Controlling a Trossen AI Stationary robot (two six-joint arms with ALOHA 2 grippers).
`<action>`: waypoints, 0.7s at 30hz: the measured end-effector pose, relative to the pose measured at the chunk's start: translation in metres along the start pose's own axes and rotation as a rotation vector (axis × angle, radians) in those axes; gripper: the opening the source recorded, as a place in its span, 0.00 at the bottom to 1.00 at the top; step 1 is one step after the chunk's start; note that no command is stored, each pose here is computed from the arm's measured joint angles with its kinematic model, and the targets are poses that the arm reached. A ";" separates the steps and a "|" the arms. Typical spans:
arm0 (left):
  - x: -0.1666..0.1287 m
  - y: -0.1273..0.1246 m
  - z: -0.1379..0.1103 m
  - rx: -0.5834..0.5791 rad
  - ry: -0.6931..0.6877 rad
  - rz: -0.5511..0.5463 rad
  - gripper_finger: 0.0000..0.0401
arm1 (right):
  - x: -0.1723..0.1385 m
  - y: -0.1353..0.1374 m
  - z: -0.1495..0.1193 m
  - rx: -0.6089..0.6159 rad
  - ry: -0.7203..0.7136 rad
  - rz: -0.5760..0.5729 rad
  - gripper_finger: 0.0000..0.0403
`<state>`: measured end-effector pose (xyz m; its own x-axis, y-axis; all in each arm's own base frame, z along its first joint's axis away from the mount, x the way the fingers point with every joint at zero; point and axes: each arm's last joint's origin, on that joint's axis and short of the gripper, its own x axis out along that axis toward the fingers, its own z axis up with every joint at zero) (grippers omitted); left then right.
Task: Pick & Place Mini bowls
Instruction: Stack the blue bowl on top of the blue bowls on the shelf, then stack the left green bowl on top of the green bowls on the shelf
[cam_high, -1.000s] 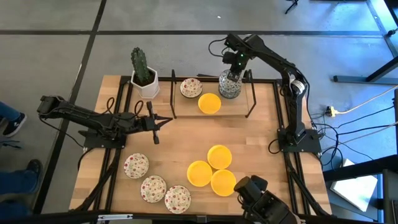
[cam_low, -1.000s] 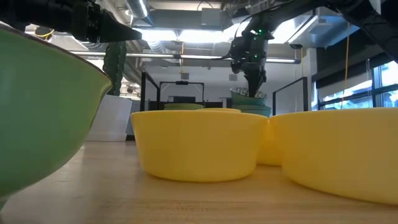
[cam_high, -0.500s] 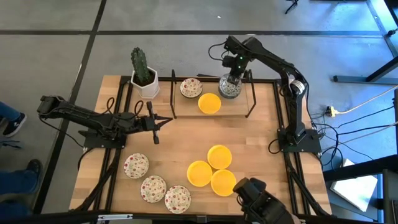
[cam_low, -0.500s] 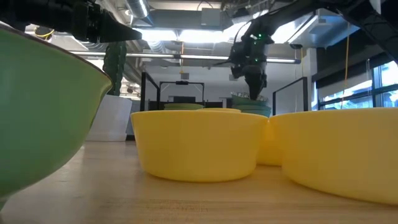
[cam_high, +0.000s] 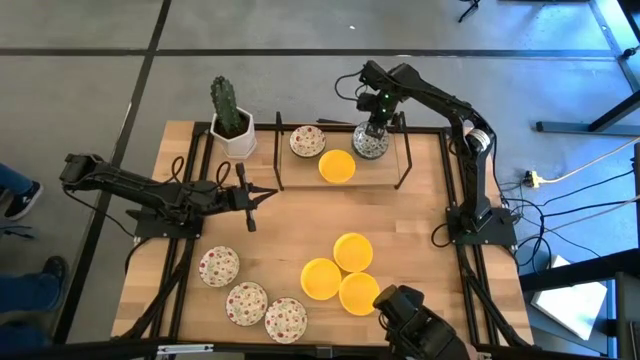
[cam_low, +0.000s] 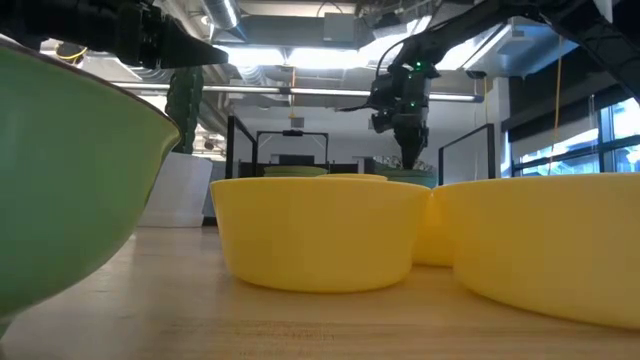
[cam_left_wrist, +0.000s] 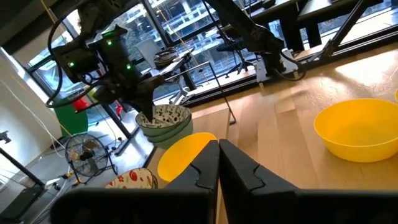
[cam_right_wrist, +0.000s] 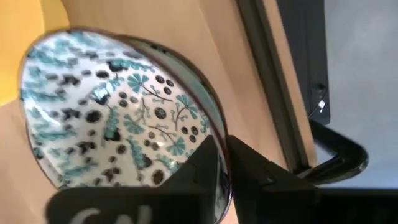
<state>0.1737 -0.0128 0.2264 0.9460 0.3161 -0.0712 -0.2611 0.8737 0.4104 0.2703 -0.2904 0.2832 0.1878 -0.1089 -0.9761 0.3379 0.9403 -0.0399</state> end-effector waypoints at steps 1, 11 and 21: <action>0.000 0.000 0.000 0.000 0.000 0.000 0.02 | 0.000 0.000 0.001 0.001 -0.010 -0.004 0.11; 0.000 0.000 0.000 0.000 0.001 0.000 0.01 | 0.000 0.001 0.001 -0.005 0.003 -0.013 0.30; 0.000 0.000 0.000 0.000 0.001 0.000 0.01 | -0.024 0.005 0.005 -0.011 0.048 -0.121 0.39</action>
<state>0.1738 -0.0128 0.2263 0.9460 0.3161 -0.0718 -0.2608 0.8737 0.4106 0.2719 -0.2845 0.3073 0.1016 -0.2068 -0.9731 0.3450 0.9248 -0.1605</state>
